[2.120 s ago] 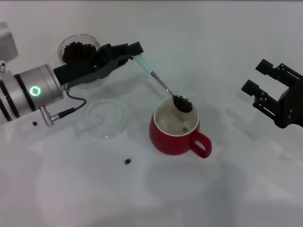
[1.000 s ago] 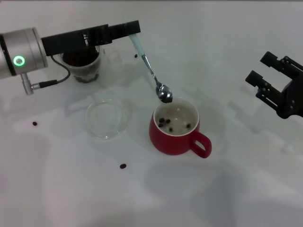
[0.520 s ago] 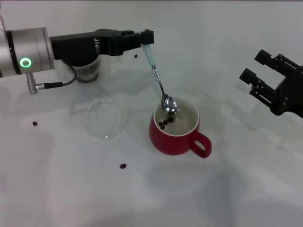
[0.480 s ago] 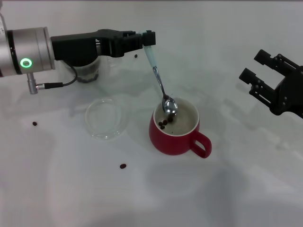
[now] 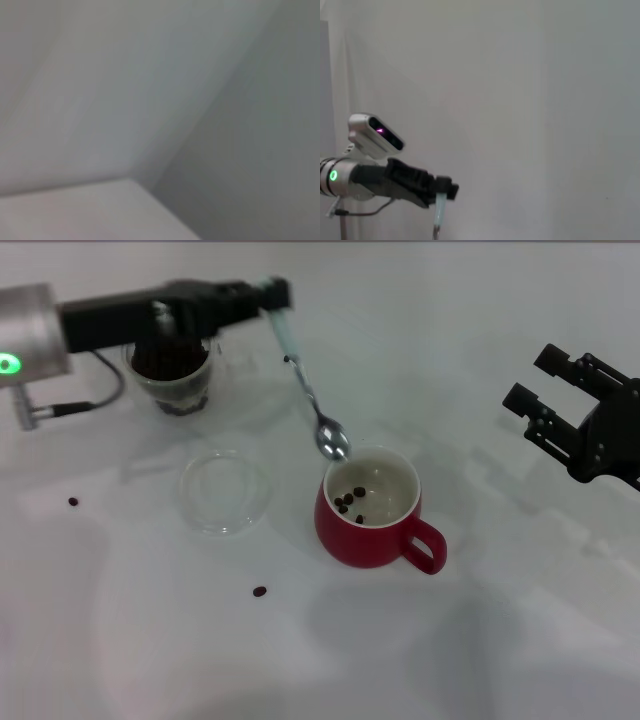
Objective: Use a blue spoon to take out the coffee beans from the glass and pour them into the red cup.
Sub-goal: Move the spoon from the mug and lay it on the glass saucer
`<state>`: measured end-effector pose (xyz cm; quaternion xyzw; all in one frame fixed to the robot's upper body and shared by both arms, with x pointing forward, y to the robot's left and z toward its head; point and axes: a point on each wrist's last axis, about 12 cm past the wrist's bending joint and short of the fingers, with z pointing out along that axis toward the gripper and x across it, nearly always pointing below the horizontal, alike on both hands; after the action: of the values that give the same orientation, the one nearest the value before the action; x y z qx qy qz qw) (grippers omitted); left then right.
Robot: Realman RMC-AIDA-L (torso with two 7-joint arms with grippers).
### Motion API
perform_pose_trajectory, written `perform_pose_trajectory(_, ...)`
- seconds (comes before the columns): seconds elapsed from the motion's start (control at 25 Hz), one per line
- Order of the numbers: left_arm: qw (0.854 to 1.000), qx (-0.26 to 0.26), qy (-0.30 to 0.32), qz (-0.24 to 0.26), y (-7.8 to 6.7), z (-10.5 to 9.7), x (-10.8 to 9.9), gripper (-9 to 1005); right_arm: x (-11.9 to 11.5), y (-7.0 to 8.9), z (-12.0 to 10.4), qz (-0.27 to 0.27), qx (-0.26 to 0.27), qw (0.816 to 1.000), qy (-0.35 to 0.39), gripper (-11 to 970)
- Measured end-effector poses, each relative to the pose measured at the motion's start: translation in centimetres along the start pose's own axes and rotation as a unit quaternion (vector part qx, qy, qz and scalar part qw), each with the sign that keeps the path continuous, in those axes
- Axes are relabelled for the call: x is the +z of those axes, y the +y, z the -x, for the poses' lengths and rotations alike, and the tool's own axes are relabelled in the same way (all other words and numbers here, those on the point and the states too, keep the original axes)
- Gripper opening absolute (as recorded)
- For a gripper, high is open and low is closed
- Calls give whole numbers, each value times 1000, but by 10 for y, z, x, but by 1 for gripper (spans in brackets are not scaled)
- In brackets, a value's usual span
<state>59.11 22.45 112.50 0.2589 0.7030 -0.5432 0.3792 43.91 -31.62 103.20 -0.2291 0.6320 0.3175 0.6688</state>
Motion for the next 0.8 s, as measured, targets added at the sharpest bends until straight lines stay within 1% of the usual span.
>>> perform_pose_trajectory(0.04, 1000, -5, -13, 3, 0, 0, -7, 124, 0, 0, 0, 0, 0, 1000, 0, 606)
perform_pose_trajectory(0.12, 999, -20, -44, 25, 2, -2, -31, 124, 0, 0, 0, 0, 0, 1000, 0, 606)
perform_pose_trajectory(0.16, 998, -23, -49, 31, 3, -3, -35, 124, 0, 0, 0, 0, 1, 1000, -1, 606)
perform_pose_trajectory(0.24, 996, -38, -61, 53, 5, -13, -51, 124, 0, 0, 0, 0, 1, 1000, -1, 606)
perform_pose_trajectory(0.36, 993, -53, -67, 81, 6, -29, -68, 125, 1, 1, 0, 1, 2, 1000, -3, 606)
perform_pose_trajectory(0.48, 989, -67, -72, 108, 6, -47, -81, 125, 0, 2, 0, 1, 2, 1000, -5, 606)
perform_pose_trajectory(0.6, 986, -78, -74, 130, 7, -62, -90, 125, -1, 2, 0, -1, 8, 1000, -4, 606)
perform_pose_trajectory(0.64, 983, -85, -76, 141, 6, -70, -94, 125, -2, 3, 0, -1, 11, 1000, -4, 606)
perform_pose_trajectory(0.8, 978, -101, -79, 163, 7, -85, -98, 125, -6, 4, -1, -3, 17, 1000, -6, 606)
